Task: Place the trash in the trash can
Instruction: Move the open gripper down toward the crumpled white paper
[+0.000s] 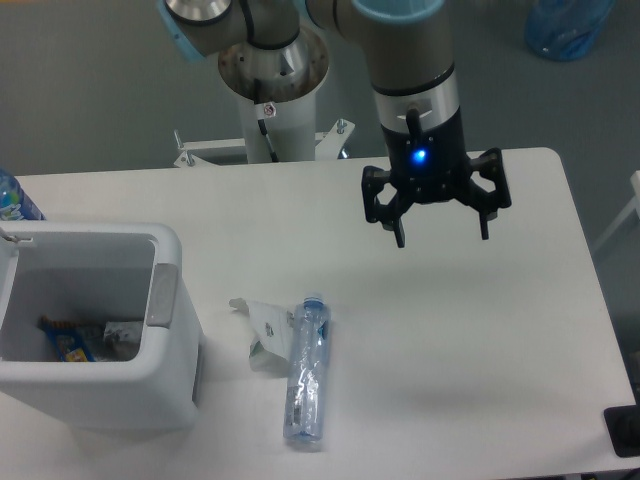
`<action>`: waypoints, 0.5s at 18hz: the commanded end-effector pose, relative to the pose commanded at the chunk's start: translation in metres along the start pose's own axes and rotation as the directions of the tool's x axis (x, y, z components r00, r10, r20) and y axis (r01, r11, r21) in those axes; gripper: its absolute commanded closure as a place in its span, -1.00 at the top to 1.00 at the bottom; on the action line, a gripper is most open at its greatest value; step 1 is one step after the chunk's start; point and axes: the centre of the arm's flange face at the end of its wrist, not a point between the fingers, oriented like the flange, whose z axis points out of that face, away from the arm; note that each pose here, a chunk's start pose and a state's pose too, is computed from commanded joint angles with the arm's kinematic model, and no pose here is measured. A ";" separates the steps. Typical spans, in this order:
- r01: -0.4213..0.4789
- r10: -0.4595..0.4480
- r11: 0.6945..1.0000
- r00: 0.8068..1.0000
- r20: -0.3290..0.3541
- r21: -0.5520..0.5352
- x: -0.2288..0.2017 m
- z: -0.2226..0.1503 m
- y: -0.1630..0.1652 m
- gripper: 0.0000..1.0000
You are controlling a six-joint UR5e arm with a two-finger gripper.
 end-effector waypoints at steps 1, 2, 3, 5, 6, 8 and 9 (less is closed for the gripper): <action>0.004 -0.004 1.000 1.000 0.006 0.007 0.002 0.005 0.002 1.00; 0.020 -0.020 1.000 1.000 0.013 0.020 0.003 0.008 0.004 1.00; 0.036 -0.036 0.999 0.999 0.015 0.023 0.006 0.014 0.006 1.00; 0.045 -0.045 0.999 0.999 0.012 0.020 0.010 0.022 0.010 1.00; 0.041 -0.041 0.999 0.999 0.006 0.013 0.013 0.025 0.011 1.00; 0.014 -0.014 1.000 1.000 -0.022 0.005 0.032 0.034 0.008 1.00; 0.003 -0.002 1.000 0.999 -0.043 0.012 0.041 0.036 0.004 1.00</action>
